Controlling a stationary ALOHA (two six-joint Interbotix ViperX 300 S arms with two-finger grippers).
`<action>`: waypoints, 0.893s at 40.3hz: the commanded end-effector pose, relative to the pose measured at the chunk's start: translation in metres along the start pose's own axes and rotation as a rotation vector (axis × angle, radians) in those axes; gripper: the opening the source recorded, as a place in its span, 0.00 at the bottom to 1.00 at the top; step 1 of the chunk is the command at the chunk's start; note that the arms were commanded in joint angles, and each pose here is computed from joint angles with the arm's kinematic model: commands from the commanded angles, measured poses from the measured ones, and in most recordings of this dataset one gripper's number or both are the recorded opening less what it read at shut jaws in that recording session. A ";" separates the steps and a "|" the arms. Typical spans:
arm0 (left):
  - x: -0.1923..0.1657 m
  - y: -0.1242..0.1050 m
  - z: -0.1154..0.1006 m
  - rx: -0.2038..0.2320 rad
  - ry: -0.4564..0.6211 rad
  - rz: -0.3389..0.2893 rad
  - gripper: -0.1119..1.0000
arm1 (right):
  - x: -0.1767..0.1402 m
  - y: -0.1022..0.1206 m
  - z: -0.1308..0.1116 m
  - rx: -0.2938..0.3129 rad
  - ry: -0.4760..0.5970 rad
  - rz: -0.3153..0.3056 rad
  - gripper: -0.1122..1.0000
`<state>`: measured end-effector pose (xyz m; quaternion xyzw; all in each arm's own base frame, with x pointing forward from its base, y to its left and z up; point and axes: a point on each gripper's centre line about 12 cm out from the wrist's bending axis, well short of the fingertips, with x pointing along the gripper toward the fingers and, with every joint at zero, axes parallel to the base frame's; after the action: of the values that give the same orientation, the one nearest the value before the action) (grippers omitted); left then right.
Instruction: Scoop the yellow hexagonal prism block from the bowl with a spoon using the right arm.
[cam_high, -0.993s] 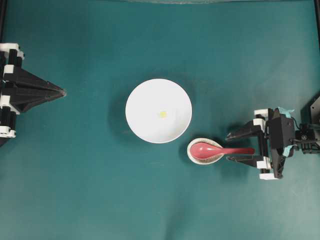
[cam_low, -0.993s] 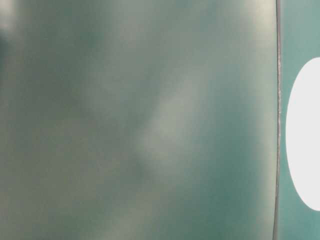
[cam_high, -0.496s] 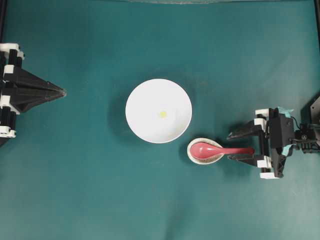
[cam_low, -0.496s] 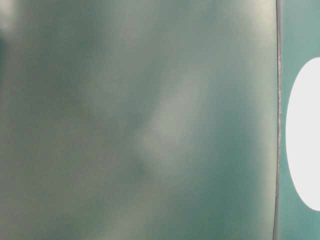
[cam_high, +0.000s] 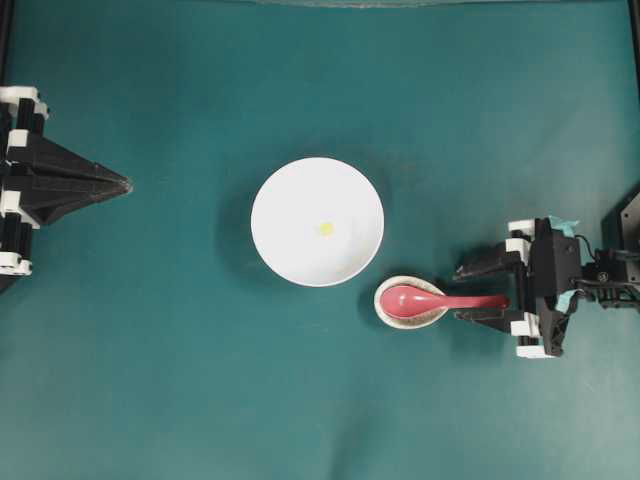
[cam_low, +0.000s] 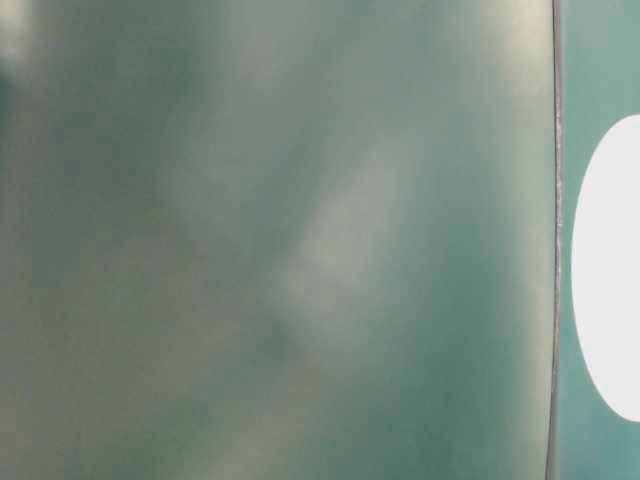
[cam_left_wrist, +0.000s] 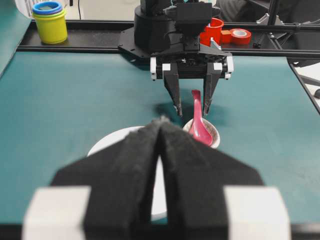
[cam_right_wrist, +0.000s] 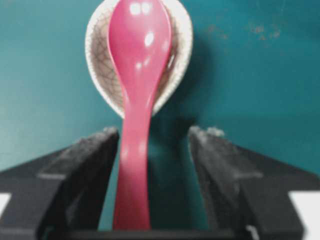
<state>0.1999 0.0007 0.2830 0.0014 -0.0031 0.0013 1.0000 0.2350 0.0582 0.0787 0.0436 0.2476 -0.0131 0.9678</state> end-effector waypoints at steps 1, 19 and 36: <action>0.002 0.000 0.005 0.001 -0.011 -0.001 0.11 | 0.001 0.003 0.005 0.003 -0.023 0.008 0.66; 0.002 0.000 0.006 0.001 -0.012 -0.001 0.11 | 0.002 0.005 0.006 -0.003 -0.023 0.019 0.43; 0.002 0.000 0.004 -0.002 0.003 0.001 0.11 | 0.008 0.010 0.010 0.016 -0.005 0.028 0.36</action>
<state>0.1999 0.0007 0.2810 0.0014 0.0054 0.0013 1.0000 0.2428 0.0645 0.0810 0.0492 0.2493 -0.0038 0.9672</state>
